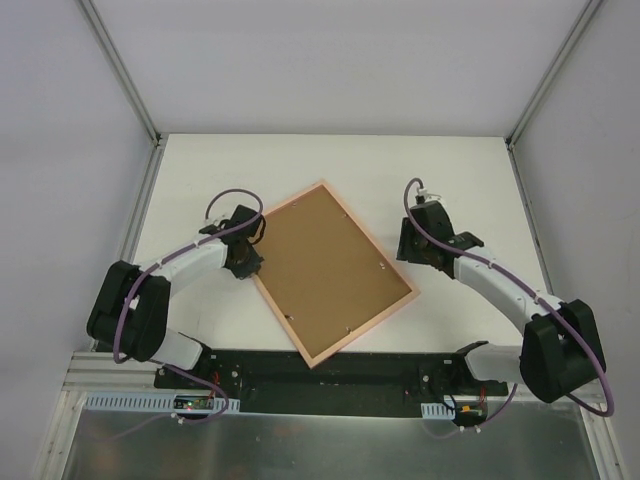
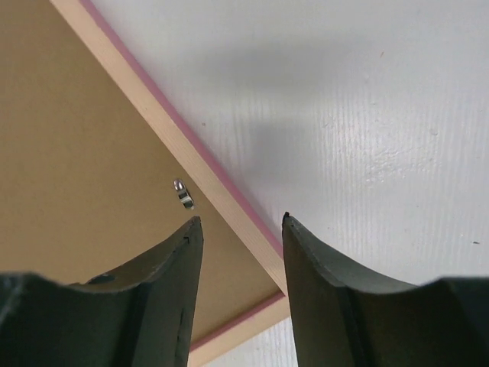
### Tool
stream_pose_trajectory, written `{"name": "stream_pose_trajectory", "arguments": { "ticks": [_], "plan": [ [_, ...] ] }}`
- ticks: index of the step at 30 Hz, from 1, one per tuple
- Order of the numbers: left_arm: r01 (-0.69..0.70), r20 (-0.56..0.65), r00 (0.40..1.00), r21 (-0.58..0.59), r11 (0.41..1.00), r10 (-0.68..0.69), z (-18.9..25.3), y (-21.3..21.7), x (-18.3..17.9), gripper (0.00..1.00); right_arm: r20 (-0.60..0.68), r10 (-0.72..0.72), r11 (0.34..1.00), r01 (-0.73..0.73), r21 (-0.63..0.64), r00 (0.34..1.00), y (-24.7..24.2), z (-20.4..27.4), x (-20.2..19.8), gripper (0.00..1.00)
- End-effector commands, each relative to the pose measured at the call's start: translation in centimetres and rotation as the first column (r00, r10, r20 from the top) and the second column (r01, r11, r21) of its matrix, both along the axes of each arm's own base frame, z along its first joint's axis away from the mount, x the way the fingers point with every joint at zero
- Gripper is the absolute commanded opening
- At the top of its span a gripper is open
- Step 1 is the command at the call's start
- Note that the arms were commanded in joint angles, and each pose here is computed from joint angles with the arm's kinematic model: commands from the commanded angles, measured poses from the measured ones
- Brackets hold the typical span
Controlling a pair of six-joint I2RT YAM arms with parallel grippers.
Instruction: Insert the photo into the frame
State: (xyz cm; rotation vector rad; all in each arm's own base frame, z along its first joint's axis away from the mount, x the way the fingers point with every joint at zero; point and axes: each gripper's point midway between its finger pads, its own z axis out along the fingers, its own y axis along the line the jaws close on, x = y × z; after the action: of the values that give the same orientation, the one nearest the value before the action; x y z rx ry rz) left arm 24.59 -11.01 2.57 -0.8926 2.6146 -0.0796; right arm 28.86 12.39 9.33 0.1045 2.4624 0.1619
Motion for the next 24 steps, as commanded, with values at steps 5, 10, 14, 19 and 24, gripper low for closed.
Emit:
{"name": "stream_pose_trajectory", "arguments": {
  "ticks": [5,10,14,19,24],
  "plan": [
    [0.245,0.044,0.968,0.01,0.969,-0.245,-0.5,-0.2,4.4,0.0,-0.068,0.14,0.99,-0.142,-0.025,0.988,1.2,-2.7,-1.8,0.63],
    [0.278,0.041,0.96,-0.034,0.96,-0.277,-1.1,0.1,5.2,0.0,-0.106,0.177,0.982,-0.182,-0.042,0.978,2.0,-4.3,-1.7,0.65],
    [0.307,0.04,0.951,-0.035,0.951,-0.305,-1.1,0.2,5.5,0.0,-0.121,0.199,0.975,-0.209,-0.076,0.972,2.7,-5.0,-1.2,0.68],
    [0.327,0.044,0.945,-0.031,0.945,-0.325,-1.0,0.5,5.7,0.0,-0.122,0.213,0.97,-0.225,-0.088,0.969,3.6,-5.1,-0.7,0.68],
    [0.339,0.046,0.94,-0.032,0.94,-0.337,-0.9,0.6,5.7,0.0,-0.122,0.191,0.973,-0.204,-0.109,0.974,3.9,-5.5,0.3,0.68]
  ]
}}
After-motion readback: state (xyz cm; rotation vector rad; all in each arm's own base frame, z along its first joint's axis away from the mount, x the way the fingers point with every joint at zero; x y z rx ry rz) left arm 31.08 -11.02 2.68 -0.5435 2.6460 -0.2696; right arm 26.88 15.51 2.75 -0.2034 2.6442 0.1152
